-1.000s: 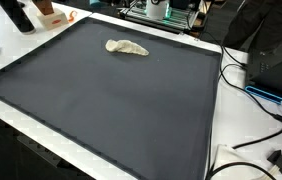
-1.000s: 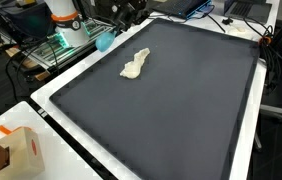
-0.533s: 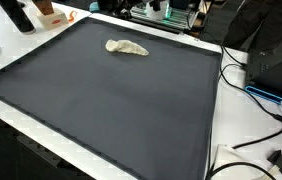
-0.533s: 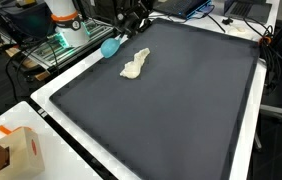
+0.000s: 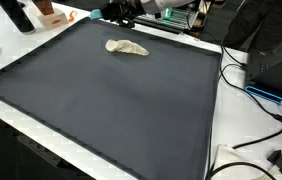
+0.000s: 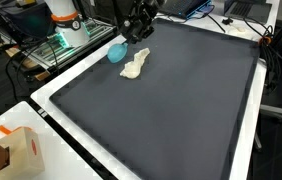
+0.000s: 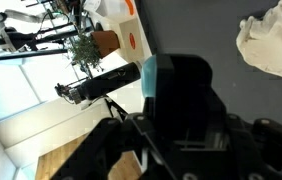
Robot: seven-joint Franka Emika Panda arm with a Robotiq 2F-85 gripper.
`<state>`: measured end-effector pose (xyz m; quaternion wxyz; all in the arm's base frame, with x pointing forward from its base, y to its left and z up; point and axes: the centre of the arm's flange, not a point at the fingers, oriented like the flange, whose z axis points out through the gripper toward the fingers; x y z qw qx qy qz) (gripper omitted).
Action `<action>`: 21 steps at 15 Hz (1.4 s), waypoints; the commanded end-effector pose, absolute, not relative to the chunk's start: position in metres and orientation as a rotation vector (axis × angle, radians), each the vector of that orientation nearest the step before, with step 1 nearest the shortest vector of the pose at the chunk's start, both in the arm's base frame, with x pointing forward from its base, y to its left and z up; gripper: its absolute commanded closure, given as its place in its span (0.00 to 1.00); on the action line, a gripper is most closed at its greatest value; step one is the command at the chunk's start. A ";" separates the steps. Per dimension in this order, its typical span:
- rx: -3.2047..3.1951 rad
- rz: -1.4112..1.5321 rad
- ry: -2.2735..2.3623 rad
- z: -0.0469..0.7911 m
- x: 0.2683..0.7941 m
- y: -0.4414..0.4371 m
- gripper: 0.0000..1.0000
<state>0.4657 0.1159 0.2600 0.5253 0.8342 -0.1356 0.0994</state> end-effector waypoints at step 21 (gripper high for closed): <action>2.101 0.212 0.359 0.256 0.465 0.158 0.75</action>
